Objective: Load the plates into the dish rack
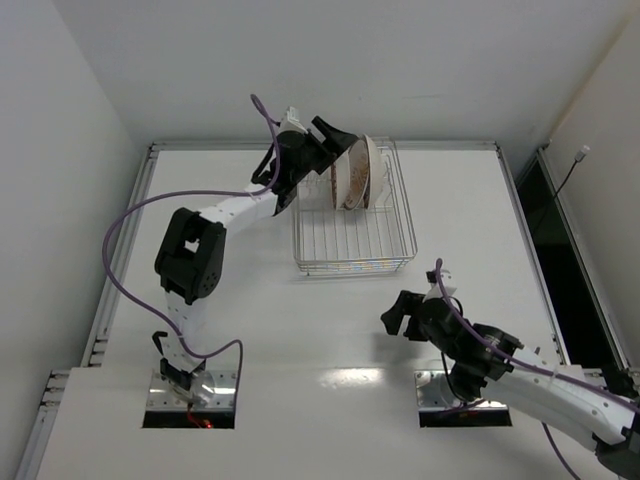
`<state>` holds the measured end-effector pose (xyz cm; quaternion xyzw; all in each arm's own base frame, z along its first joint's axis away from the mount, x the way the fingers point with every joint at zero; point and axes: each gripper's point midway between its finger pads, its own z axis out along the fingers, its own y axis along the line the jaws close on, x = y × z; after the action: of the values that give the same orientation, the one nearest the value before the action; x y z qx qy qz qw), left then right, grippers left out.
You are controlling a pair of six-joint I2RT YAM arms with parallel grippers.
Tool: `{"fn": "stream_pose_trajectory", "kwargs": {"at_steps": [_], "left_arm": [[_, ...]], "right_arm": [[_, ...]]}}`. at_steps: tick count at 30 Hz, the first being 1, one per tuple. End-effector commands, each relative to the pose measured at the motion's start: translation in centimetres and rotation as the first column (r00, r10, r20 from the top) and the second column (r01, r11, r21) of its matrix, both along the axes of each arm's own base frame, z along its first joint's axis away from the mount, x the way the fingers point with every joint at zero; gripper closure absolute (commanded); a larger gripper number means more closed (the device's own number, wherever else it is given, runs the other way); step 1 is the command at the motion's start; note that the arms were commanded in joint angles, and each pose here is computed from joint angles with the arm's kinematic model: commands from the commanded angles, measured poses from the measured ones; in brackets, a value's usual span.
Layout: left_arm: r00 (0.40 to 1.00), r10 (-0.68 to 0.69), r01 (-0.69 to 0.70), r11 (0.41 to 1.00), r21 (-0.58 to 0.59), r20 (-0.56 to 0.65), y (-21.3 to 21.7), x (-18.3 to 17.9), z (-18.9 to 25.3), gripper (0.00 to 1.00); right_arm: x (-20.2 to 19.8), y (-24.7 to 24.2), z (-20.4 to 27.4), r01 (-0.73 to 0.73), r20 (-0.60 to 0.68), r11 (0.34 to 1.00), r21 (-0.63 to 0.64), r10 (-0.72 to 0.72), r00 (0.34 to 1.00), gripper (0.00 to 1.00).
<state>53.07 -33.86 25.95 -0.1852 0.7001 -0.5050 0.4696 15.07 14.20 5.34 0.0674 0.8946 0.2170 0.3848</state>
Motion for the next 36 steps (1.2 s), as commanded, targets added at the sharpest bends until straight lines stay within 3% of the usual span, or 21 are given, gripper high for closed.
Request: {"fn": "stream_pose_trajectory", "kwargs": {"at_steps": [1, 3, 4, 5, 6, 9, 14, 29, 36], "left_arm": [[0.984, -0.079, 0.083, 0.996, -0.024, 0.158, -1.4, -1.0, 7.4, 0.20], [0.983, -0.090, 0.091, 0.996, 0.001, 0.158, -1.5, -1.0, 7.8, 0.20], [0.983, -0.091, 0.090, 0.996, 0.011, 0.159, -1.5, -1.0, 8.2, 0.02], [0.979, -0.105, 0.098, 0.994, 0.045, 0.176, -2.0, -1.4, 8.6, 0.00], [0.973, -0.104, 0.095, 0.994, 0.054, 0.208, -1.9, -1.6, 10.6, 0.00], [0.966, -0.156, 0.127, 0.981, 0.146, 0.205, -2.9, -2.6, 10.7, 0.00], [0.946, -0.241, 0.207, 0.964, 0.168, 0.214, -3.7, -3.9, 11.8, 0.00], [0.948, -0.317, 0.306, 0.921, 0.240, 0.008, -2.5, -2.4, 2.4, 0.00], [0.876, -0.433, 0.422, 0.901, 0.097, 0.213, -1.4, -3.8, 4.0, 0.00]], "right_arm": [[0.4, 0.4, 0.3, 0.006, 0.011, 1.000, 0.027, -0.007, 1.000, 0.25], [0.4, 0.4, 0.3, 0.006, 0.011, 1.000, 0.027, -0.007, 1.000, 0.25], [0.5, 0.5, 0.5, 0.006, 0.016, 0.999, 0.034, -0.007, 1.000, 0.25], [0.4, 0.5, 0.3, 0.006, 0.011, 1.000, 0.027, -0.007, 1.000, 0.25], [0.4, 0.5, 0.3, 0.006, 0.011, 1.000, 0.027, -0.007, 1.000, 0.25], [0.4, 0.5, 0.2, 0.006, 0.005, 1.000, 0.020, -0.006, 1.000, 0.24], [0.4, 0.5, 0.2, 0.006, 0.000, 1.000, 0.012, -0.006, 1.000, 0.24], [0.6, 1.0, -0.2, 0.000, -0.027, 1.000, -0.012, 0.000, 1.000, 0.24], [0.9, 1.0, -0.2, 0.009, -0.034, 1.000, -0.022, -0.009, 0.999, 0.24]]}}
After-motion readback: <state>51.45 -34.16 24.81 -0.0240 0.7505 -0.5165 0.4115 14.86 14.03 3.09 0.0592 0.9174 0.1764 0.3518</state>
